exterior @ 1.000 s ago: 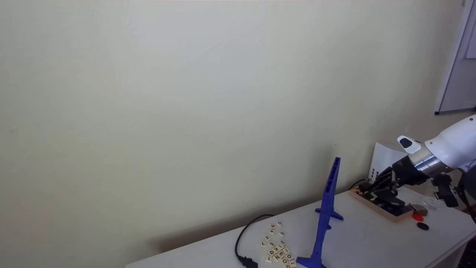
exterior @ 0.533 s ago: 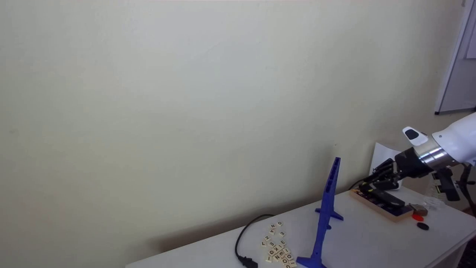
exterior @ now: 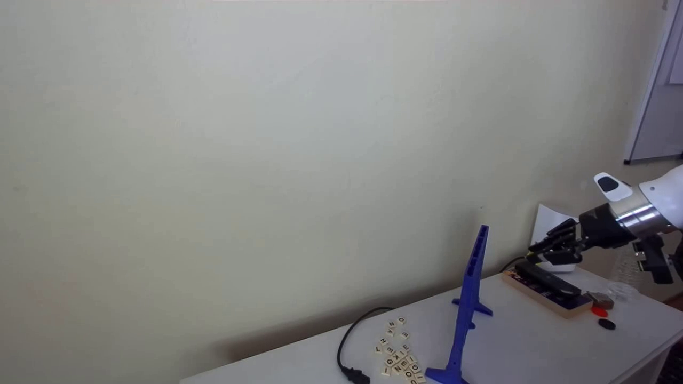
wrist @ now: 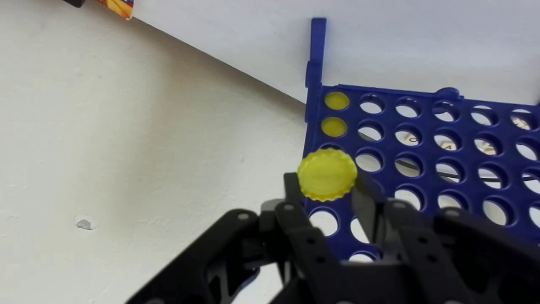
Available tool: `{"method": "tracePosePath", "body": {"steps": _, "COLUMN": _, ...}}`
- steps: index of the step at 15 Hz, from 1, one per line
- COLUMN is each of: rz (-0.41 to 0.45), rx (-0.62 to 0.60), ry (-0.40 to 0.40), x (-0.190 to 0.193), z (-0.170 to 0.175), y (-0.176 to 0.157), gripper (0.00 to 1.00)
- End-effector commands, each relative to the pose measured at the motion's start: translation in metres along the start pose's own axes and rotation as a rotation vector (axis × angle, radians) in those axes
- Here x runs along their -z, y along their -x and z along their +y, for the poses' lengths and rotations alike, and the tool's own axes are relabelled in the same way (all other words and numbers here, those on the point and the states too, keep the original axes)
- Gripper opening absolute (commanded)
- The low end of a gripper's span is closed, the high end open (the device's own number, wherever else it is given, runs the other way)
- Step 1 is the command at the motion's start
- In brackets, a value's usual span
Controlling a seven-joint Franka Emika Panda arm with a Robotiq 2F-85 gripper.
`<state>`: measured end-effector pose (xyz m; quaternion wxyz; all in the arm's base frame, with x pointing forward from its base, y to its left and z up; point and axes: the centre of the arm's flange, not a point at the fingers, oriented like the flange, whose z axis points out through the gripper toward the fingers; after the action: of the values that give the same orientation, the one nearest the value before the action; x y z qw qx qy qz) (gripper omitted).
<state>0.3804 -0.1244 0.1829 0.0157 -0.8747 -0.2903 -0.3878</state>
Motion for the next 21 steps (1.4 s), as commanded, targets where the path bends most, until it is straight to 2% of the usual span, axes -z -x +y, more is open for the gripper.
{"method": "tracePosePath", "body": {"steps": 1, "rz": 0.017, "rx": 0.006, "ry": 0.035, "x": 0.025, "z": -0.008, "y": -0.006, "gripper": 0.11}}
{"method": "tracePosePath", "body": {"steps": 15, "rz": 0.177, "rx": 0.088, "ry": 0.079, "x": 0.062, "z": -0.021, "y": -0.030, "gripper": 0.11}}
{"method": "tracePosePath", "body": {"steps": 20, "rz": 0.223, "rx": 0.086, "ry": 0.092, "x": 0.068, "z": -0.015, "y": -0.036, "gripper": 0.11}}
{"method": "tracePosePath", "body": {"steps": 21, "rz": 0.203, "rx": 0.075, "ry": 0.084, "x": 0.055, "z": -0.007, "y": -0.031, "gripper": 0.11}}
